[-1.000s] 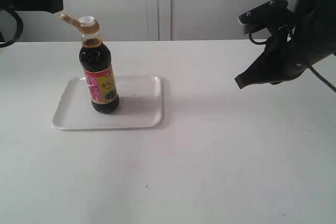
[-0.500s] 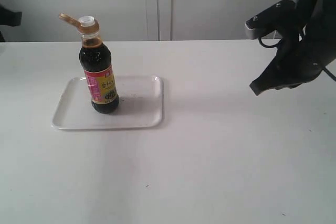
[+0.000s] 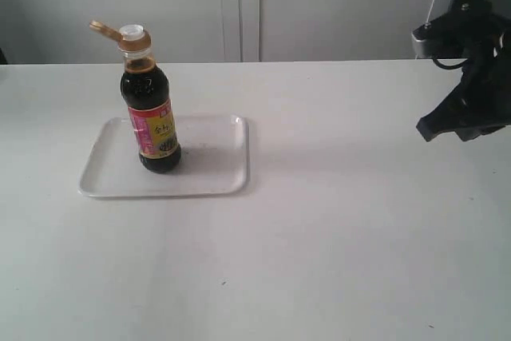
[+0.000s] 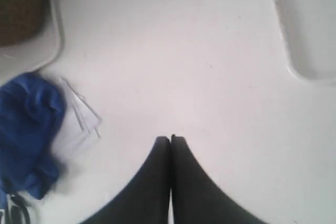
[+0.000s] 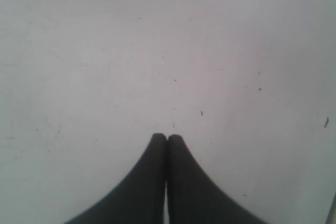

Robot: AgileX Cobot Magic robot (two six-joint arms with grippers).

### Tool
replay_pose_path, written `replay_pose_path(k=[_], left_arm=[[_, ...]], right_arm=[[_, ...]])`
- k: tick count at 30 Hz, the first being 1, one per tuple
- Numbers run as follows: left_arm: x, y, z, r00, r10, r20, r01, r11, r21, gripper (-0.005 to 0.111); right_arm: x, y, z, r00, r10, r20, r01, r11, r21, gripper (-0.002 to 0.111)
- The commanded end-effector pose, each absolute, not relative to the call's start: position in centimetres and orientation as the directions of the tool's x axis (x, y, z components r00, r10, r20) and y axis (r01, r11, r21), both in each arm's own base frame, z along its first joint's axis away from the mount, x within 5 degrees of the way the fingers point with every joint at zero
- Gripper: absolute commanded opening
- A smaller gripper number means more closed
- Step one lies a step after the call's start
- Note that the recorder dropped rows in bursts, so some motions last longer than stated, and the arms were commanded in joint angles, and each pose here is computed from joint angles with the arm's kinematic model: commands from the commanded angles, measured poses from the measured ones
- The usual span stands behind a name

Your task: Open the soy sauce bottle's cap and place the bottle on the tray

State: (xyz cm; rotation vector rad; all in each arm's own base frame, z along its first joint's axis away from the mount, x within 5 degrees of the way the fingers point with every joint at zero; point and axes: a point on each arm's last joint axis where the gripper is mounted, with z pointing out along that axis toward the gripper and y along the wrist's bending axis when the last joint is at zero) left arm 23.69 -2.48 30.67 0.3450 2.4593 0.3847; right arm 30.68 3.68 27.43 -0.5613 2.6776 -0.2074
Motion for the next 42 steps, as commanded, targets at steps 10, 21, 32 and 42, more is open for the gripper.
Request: replay_pose_path(k=[10, 21, 32, 42], left_arm=[[20.2, -3.2, 29.2, -0.918, 0.339, -0.205, 0.303, 0.935, 0.185, 0.000], [19.1, -4.0, 28.3, -0.856, 0.354, -0.375, 0.340, 0.934, 0.107, 0.000], [13.6, -2.7, 29.6, -0.608, 0.308, -0.732, 0.296, 0.943, 0.151, 0.000], [9.4, -1.9, 28.3, -0.395, 0.271, -0.878, 0.272, 0.947, 0.170, 0.000]], right_arm=[[28.4, 2.8, 30.6, -0.869, -0.289, -0.402, -0.218, 0.952, -0.213, 0.000], [22.8, 2.5, 32.5, -0.682, -0.263, -0.683, -0.190, 0.965, -0.182, 0.000], [17.3, 2.4, 31.4, -0.365, -0.194, -0.911, -0.176, 0.975, -0.137, 0.000], [11.7, 1.7, 31.7, -0.060, -0.132, -0.989, -0.151, 0.981, -0.122, 0.000]])
